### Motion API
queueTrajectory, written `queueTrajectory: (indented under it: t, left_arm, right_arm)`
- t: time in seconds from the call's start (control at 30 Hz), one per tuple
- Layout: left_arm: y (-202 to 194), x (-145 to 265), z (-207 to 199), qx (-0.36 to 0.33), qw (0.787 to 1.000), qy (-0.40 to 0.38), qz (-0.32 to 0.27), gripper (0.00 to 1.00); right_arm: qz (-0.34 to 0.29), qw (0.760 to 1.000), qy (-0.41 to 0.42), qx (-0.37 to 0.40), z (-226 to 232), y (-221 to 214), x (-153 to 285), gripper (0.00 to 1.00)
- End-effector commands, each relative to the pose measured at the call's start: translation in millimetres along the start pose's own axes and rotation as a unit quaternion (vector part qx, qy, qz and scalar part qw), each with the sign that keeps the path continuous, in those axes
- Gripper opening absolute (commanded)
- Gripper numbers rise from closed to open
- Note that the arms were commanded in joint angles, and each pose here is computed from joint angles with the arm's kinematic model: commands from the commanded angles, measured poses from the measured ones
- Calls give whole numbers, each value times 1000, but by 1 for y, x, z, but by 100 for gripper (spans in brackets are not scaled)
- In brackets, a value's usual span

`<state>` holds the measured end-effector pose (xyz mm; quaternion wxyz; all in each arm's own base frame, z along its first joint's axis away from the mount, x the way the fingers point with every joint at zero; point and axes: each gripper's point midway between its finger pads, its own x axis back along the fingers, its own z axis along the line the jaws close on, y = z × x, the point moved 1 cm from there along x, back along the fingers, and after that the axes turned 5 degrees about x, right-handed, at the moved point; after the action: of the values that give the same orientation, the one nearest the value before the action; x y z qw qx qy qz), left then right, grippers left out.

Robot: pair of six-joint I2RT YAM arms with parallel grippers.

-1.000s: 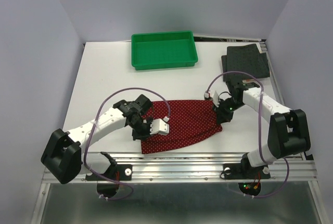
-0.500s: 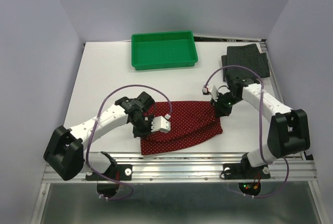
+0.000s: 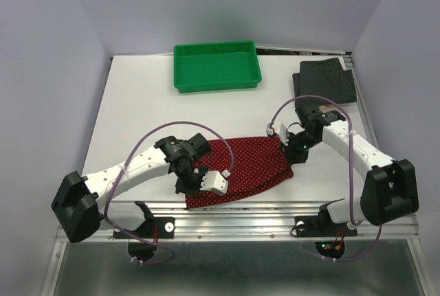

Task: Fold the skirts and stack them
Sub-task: Fold the skirt

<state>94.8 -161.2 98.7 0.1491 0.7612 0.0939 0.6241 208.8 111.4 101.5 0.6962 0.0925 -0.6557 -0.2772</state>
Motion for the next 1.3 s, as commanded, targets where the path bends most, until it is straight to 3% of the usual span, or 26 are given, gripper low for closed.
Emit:
queueTrajectory:
  t: [0.0, 0.03, 0.07, 0.1, 0.13, 0.17, 0.2, 0.4, 0.5, 0.57, 0.73, 1.0, 1.27]
  left_arm:
    - [-18, -15, -21, 9, 998, -45, 42, 14]
    - [-16, -18, -15, 9, 999, -34, 41, 24]
    - [-15, -18, -13, 13, 999, -28, 39, 39]
    - [-15, -18, -12, 12, 999, -24, 39, 46]
    - [-14, -16, -7, 9, 999, -8, 37, 61]
    - [-13, -14, -5, 9, 999, -2, 34, 62]
    - [-10, -11, -3, 7, 999, 8, 31, 68]
    - [10, 11, 11, 10, 998, 54, -11, 71]
    - [19, 33, 50, 61, 990, 109, -64, 71]
    - [14, 54, 90, 121, 977, 141, -100, 65]
    - [-8, 79, 168, 218, 949, 186, -131, 58]
    - [-27, 54, 218, 251, 948, 156, -119, 58]
    - [-42, 8, 207, 251, 959, 84, -97, 63]
  right_arm:
    - [20, 1000, 11, 15, 13, -9, -18, 17]
    - [23, 1000, 14, 17, 15, -10, -21, 39]
    - [25, 999, 17, 18, 18, -10, -24, 52]
    - [24, 999, 15, 17, 17, -9, -24, 62]
    - [22, 1000, 11, 17, 14, -6, -23, 72]
    - [22, 1000, 6, 18, 11, -4, -21, 73]
    - [19, 1000, -6, 22, 4, 3, -16, 75]
    - [-6, 999, -52, 8, -24, 40, 7, 73]
    - [-39, 997, -69, -10, -49, 68, 19, 72]
    - [-65, 994, -89, -15, -71, 90, 30, 71]
    - [-44, 995, -93, -17, -119, 102, 7, 65]
    - [-7, 997, -74, -12, -151, 89, -27, 62]
    - [29, 999, -42, -11, -140, 60, -50, 62]
